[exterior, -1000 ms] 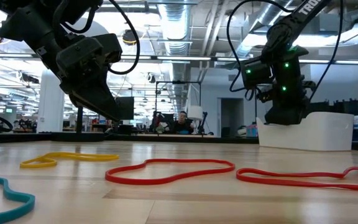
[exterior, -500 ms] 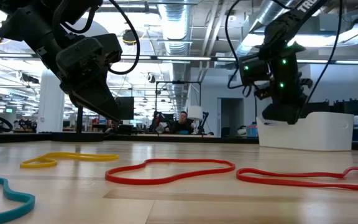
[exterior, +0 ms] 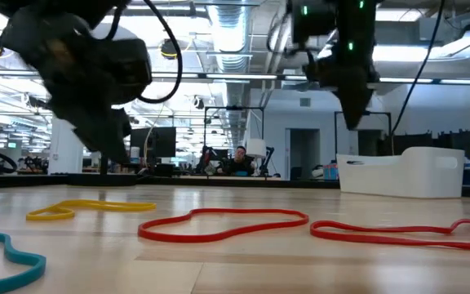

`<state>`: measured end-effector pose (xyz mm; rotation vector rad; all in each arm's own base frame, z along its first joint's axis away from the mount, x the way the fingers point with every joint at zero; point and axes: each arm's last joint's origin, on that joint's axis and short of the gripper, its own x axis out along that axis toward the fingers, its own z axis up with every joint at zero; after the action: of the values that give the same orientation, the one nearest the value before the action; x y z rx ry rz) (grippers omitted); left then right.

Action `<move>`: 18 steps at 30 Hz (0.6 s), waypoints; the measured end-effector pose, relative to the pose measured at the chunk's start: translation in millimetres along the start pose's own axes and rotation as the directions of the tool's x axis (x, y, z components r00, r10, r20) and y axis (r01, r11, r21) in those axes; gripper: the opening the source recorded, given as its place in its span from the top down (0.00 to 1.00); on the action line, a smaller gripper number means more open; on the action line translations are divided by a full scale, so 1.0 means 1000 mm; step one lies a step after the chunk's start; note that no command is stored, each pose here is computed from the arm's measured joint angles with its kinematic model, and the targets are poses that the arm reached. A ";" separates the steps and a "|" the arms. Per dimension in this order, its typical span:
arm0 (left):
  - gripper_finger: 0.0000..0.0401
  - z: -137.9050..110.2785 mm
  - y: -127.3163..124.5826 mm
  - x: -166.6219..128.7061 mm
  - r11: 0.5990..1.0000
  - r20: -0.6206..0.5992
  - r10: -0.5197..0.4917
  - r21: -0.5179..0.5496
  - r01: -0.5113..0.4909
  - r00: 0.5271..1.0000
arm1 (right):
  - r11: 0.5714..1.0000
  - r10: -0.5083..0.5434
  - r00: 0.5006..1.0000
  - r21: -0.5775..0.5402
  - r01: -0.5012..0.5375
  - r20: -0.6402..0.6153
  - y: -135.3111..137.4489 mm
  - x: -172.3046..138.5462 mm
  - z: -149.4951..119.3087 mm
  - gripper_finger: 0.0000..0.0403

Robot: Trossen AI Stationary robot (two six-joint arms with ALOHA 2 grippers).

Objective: Pick and place items into bin
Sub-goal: Put the left yellow rubber band into the white bin

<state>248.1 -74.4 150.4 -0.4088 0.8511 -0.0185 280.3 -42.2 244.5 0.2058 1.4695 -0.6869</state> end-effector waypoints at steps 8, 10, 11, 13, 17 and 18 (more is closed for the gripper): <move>0.81 -0.014 -0.019 -0.001 0.992 -0.025 -0.026 0.124 0.029 0.999 | 0.934 0.212 0.947 -0.335 -0.124 0.241 0.071 -0.029 -0.015 0.78; 0.81 -0.018 -0.018 -0.002 0.992 -0.033 0.020 0.126 -0.016 0.999 | 0.876 0.313 0.912 -0.451 -0.170 0.265 0.088 -0.034 -0.021 0.78; 0.81 -0.020 -0.018 -0.002 0.993 -0.045 0.038 0.116 -0.032 0.998 | 0.828 0.382 0.888 -0.522 -0.205 0.258 0.097 -0.037 -0.025 0.78; 0.81 -0.024 -0.016 -0.002 0.995 -0.080 0.066 0.085 -0.060 0.995 | 0.685 0.537 0.820 -0.669 -0.287 0.198 0.113 -0.044 -0.032 0.78; 0.81 -0.029 -0.013 -0.003 0.994 -0.119 0.112 0.029 -0.109 0.987 | 0.391 0.751 0.659 -0.838 -0.381 0.051 0.132 -0.056 -0.042 0.78; 0.81 -0.030 -0.013 -0.003 0.993 -0.124 0.115 0.026 -0.113 0.986 | 0.348 0.772 0.635 -0.854 -0.387 0.027 0.133 -0.058 -0.043 0.78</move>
<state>226.1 -96.0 140.0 -0.3430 0.9966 0.0540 319.0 103.4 257.4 -0.1148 0.9922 0.5819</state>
